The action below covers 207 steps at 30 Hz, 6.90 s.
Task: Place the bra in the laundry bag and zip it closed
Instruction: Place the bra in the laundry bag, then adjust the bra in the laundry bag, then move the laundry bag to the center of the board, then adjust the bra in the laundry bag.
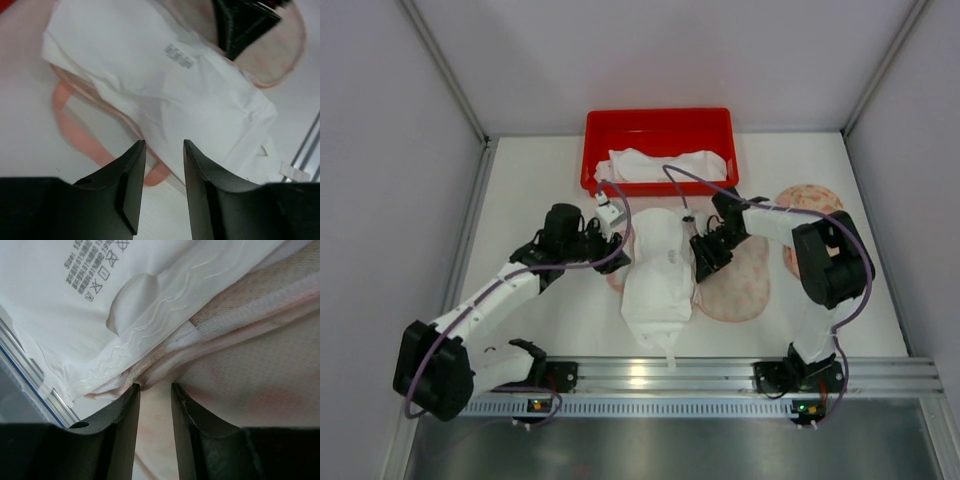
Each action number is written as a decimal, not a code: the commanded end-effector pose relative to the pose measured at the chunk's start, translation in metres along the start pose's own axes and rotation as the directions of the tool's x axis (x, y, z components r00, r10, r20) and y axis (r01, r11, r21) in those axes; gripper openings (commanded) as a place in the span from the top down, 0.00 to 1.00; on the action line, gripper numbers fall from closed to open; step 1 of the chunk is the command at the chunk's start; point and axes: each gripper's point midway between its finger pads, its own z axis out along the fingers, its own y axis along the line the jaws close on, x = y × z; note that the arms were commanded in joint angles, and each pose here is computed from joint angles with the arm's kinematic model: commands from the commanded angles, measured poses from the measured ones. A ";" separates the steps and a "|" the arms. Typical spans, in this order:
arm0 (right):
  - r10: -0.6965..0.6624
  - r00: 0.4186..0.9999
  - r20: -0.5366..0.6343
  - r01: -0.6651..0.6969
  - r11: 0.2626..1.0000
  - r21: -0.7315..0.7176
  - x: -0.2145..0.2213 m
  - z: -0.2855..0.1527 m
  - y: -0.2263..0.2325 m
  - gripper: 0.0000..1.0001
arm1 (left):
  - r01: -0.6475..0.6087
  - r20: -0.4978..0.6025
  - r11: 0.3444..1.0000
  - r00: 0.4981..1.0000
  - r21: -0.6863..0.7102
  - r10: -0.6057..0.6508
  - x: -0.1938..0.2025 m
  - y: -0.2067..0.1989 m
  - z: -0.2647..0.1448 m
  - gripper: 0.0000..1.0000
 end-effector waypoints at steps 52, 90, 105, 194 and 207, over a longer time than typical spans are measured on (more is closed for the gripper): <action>0.001 0.988 0.154 -0.014 0.996 0.084 -0.023 -0.078 -0.013 0.62 | -0.456 -0.039 0.613 0.782 0.645 0.622 0.051 -0.169 -0.010 1.00; -0.055 0.931 0.360 0.050 0.998 0.024 -0.119 -0.068 0.010 0.74 | 0.263 -0.292 0.965 0.925 0.022 -0.245 0.034 0.046 0.044 0.76; -0.100 0.933 0.346 0.137 0.987 -0.083 -0.170 0.022 0.061 0.78 | 0.458 -0.370 0.889 0.830 0.026 -0.417 0.081 0.016 0.031 0.84; -0.044 0.941 0.336 0.109 0.979 -0.175 -0.114 -0.058 0.038 0.57 | -0.221 -0.049 0.973 0.973 0.068 0.224 -0.025 -0.018 0.043 1.00; -0.032 0.957 0.290 0.075 0.987 -0.140 -0.096 -0.063 0.029 0.58 | -0.210 -0.102 0.977 0.973 -0.030 0.206 -0.007 -0.009 0.031 0.44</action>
